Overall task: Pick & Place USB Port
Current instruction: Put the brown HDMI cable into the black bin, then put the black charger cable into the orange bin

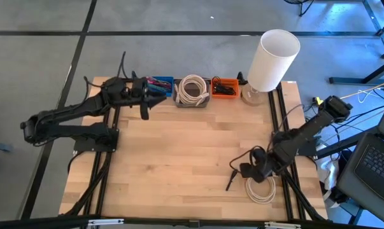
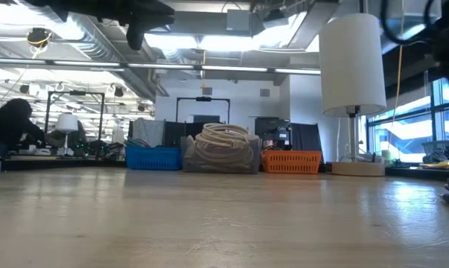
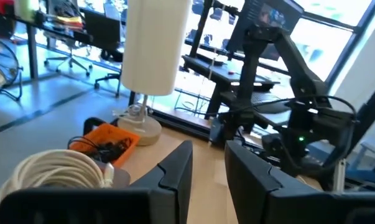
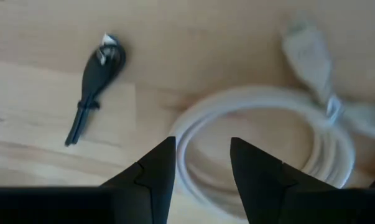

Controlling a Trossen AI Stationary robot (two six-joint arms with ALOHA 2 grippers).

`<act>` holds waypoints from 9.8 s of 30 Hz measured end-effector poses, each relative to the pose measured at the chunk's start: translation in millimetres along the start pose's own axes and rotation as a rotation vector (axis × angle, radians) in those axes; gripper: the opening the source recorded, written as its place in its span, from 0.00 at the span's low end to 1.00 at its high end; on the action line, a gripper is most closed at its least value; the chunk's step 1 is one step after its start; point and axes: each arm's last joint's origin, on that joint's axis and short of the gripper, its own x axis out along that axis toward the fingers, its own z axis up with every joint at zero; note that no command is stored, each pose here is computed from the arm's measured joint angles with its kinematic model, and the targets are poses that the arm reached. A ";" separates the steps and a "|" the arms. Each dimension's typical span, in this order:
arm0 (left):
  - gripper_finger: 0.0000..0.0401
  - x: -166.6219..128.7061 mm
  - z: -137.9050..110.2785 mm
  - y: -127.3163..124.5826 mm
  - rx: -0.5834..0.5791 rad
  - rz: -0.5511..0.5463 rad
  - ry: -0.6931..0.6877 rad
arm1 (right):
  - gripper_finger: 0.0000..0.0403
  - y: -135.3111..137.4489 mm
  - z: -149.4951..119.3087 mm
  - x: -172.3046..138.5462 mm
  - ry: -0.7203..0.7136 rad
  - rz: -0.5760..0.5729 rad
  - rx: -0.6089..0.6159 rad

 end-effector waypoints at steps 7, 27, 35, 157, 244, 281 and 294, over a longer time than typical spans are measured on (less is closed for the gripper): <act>0.22 -1.7 3.8 6.0 0.003 0.027 -0.030 | 0.38 -2.2 -18.1 12.3 0.005 0.022 0.050; 0.20 -2.4 7.3 7.8 0.028 0.041 -0.063 | 0.21 12.1 -26.5 68.5 -0.073 -0.026 0.007; 0.19 -2.4 7.3 7.8 0.028 0.042 -0.063 | 0.04 13.2 -25.5 57.1 -0.144 -0.010 -0.023; 0.09 -2.6 10.9 7.3 0.011 0.064 -0.108 | 0.38 236.2 204.5 -164.4 -0.527 -0.335 -0.918; 0.08 -29.8 13.0 -9.9 -0.031 -0.205 -0.028 | 0.34 113.9 -43.1 70.9 -0.265 -0.039 0.133; 0.08 -29.6 12.5 -9.7 -0.015 -0.203 -0.025 | 0.32 101.3 -44.7 82.1 -0.246 -0.061 0.118; 0.08 -29.6 12.3 -9.6 -0.031 -0.203 -0.021 | 0.03 115.0 -51.9 75.8 -0.273 -0.004 0.020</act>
